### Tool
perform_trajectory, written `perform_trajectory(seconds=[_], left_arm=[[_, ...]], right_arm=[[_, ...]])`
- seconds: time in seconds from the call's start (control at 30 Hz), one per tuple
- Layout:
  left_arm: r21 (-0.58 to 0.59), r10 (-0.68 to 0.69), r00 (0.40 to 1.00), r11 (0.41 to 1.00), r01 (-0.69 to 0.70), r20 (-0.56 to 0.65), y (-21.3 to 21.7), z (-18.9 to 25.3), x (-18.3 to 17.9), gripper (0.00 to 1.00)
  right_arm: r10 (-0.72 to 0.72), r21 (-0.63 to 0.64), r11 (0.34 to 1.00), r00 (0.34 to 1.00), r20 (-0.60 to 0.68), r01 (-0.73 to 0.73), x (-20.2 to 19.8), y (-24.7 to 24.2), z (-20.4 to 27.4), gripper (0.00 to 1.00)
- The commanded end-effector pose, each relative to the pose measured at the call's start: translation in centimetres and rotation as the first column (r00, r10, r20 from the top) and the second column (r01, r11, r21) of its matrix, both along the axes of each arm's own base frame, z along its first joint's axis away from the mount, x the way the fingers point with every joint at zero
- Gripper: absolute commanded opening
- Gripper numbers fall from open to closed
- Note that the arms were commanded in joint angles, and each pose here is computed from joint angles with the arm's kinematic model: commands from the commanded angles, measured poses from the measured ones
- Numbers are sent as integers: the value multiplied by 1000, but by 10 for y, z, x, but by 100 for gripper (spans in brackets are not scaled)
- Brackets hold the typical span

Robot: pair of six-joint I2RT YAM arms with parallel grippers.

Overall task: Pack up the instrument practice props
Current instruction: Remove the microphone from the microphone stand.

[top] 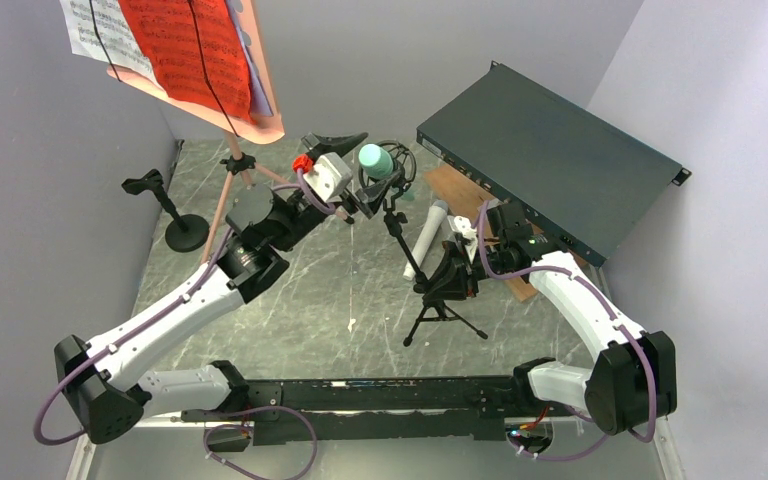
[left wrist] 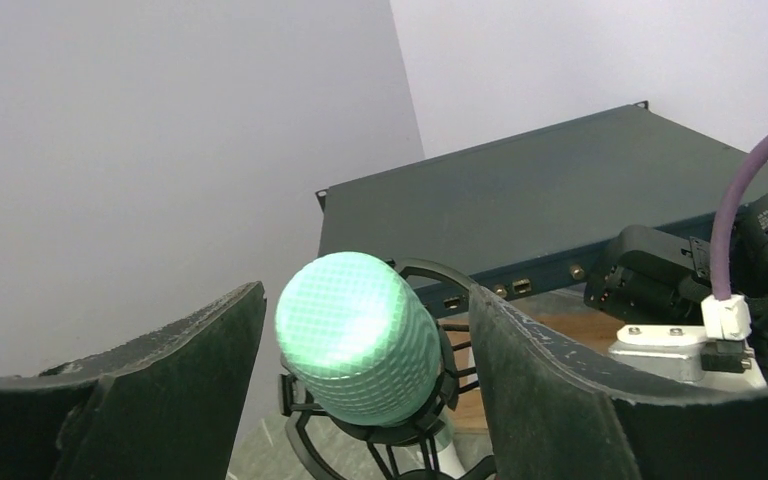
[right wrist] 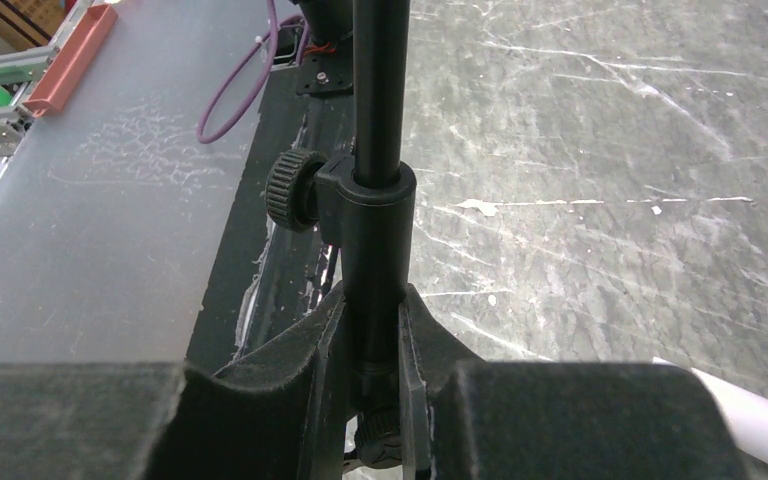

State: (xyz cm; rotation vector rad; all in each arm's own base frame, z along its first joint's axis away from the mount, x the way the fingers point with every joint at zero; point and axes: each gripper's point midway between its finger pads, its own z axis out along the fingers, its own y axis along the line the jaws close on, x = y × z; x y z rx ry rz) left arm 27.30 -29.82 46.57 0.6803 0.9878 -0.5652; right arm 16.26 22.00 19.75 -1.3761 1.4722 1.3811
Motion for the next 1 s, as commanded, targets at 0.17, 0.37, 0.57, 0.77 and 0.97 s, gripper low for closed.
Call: perform_trajectory(seconds=[0.17, 0.37, 0.57, 0.77, 0.97], left_arm=[[-74, -49, 999, 996, 48, -4, 0, 6, -6, 71], [-94, -73, 997, 993, 74, 21, 6, 22, -17, 13], [-135, -117, 990, 983, 127, 80, 22, 59, -44, 0], [-132, -149, 982, 978, 164, 118, 41, 87, -73, 0], [-133, -117, 980, 981, 139, 163, 72, 110, -98, 0]], right_arm=[[46, 97, 993, 990, 134, -59, 2, 7, 32, 0], [35, 87, 995, 991, 126, -46, 6, 7, 29, 0], [-1, 71, 997, 996, 89, -6, 15, 8, 26, 0], [-22, 71, 997, 998, 56, 18, 21, 8, 25, 0], [-36, 59, 998, 998, 53, 33, 24, 7, 21, 0]])
